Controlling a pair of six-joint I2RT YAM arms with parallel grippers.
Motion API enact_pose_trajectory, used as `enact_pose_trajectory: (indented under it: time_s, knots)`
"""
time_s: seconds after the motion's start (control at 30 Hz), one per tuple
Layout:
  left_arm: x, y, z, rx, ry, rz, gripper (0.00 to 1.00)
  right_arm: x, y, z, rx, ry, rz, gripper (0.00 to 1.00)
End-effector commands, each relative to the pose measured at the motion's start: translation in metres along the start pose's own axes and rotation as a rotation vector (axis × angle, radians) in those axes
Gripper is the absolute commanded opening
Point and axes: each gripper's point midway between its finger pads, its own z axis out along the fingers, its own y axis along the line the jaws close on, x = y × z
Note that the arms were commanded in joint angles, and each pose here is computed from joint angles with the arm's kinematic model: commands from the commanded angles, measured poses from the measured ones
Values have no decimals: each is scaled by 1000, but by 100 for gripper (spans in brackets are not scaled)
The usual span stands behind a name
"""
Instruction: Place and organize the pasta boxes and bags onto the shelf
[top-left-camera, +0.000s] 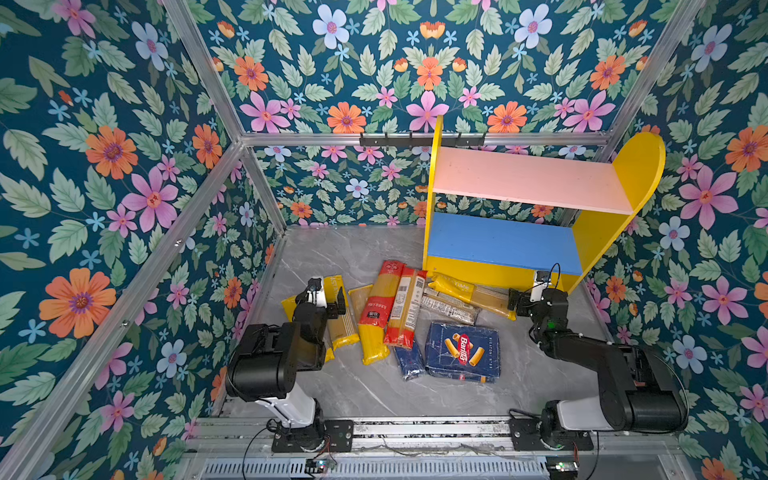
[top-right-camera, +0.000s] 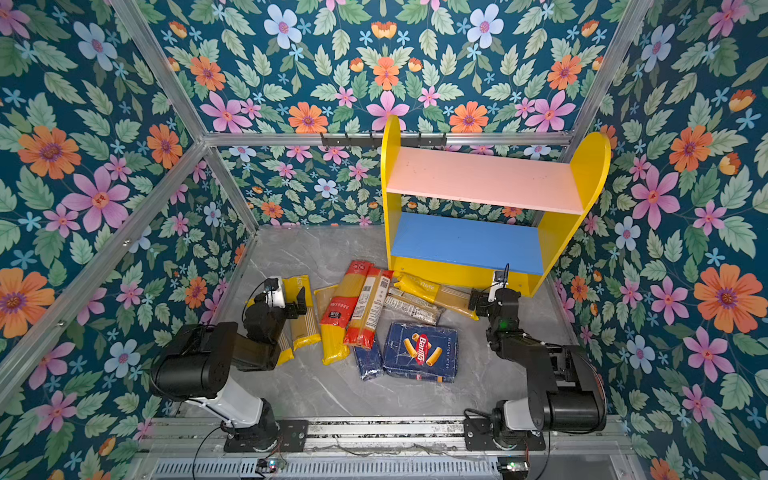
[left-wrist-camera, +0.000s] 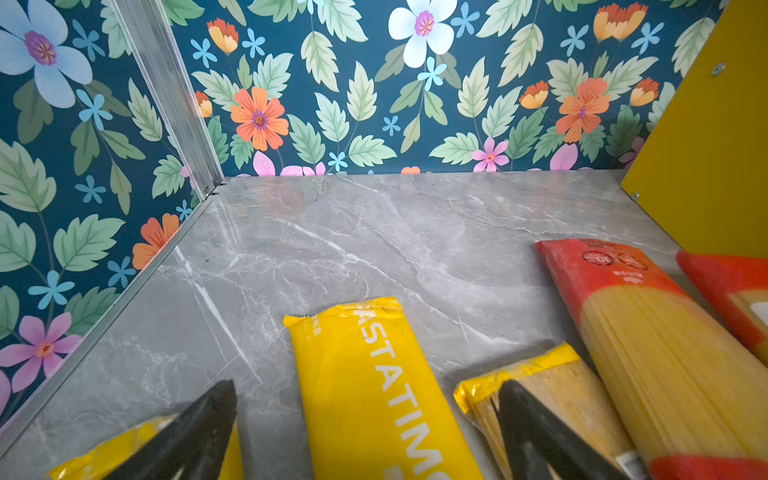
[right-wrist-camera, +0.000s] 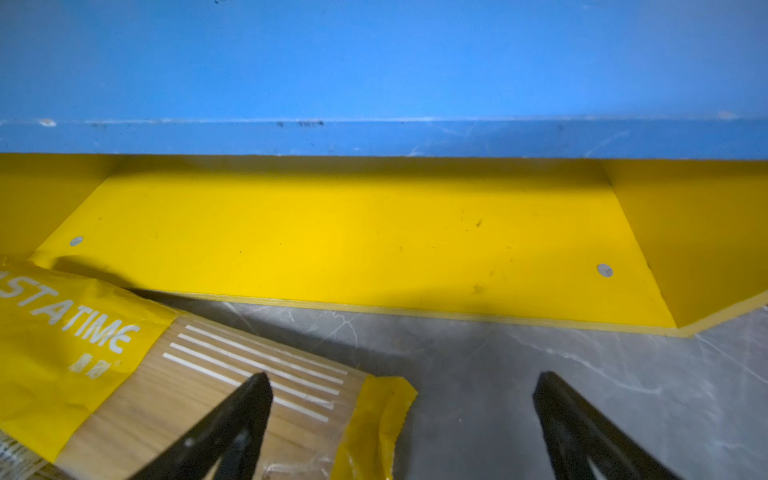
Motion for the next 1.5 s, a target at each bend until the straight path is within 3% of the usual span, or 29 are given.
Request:
enact_pose_trajectory:
  time_s: [0.0, 1.47]
  knots:
    - [-5, 1, -1, -1, -20, -4, 100, -6, 1, 0, -2, -24, 0, 99]
    - [-3, 8, 3, -13, -6, -29, 100, -6, 9, 4, -50, 8, -15, 99]
